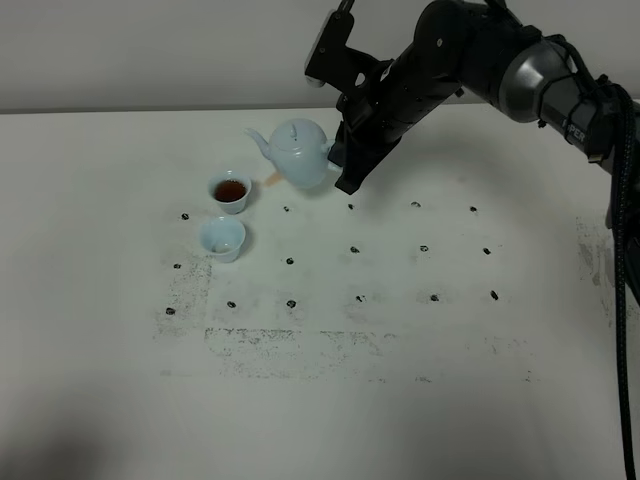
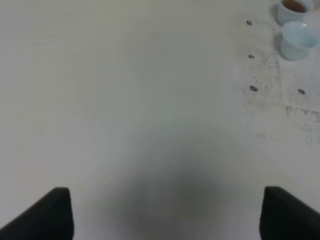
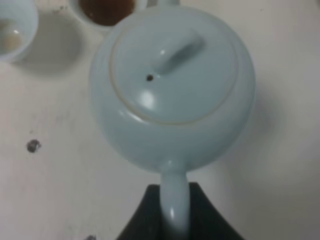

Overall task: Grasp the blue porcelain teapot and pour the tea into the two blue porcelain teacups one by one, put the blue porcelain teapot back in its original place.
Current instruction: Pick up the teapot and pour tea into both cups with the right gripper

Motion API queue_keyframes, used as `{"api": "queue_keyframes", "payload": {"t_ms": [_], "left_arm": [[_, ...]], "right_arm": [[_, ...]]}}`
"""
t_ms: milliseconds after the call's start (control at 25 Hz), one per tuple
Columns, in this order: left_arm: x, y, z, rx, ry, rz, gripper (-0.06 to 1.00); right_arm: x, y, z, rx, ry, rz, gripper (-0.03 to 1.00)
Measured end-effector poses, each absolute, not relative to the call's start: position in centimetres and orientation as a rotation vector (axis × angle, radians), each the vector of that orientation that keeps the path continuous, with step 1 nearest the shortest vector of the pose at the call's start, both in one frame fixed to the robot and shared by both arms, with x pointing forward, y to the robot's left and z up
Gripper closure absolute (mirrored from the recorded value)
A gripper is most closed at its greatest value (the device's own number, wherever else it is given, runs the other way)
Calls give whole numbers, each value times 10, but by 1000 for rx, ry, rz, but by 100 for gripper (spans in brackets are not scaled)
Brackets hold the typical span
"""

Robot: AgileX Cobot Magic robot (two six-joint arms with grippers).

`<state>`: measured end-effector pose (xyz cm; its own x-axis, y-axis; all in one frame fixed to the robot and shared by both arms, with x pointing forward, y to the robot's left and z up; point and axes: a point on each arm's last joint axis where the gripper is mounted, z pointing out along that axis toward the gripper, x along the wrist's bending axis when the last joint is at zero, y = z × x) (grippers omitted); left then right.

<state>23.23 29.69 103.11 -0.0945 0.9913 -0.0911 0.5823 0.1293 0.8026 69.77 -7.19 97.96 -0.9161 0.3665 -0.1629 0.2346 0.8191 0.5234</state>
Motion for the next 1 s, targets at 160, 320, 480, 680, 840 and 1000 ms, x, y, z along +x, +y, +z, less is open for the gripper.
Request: {"api": "queue_keyframes", "payload": {"t_ms": [160, 320, 480, 680, 840, 1000], "left_arm": [[232, 297, 1031, 1526, 1758, 800, 22], [232, 297, 1031, 1526, 1758, 800, 22], [232, 297, 1031, 1526, 1758, 800, 22], [232, 297, 1031, 1526, 1758, 800, 22], [232, 297, 1031, 1526, 1758, 800, 22], [232, 297, 1031, 1526, 1758, 800, 22]], "right_arm": [[703, -70, 959, 481, 2750, 732, 92], [705, -69, 955, 490, 2743, 748, 92], [707, -72, 956, 501, 2733, 789, 92], [708, -86, 966, 535, 2761, 800, 92], [701, -95, 993, 526, 2769, 812, 92], [688, -103, 1018, 515, 2831, 833, 92]]}}
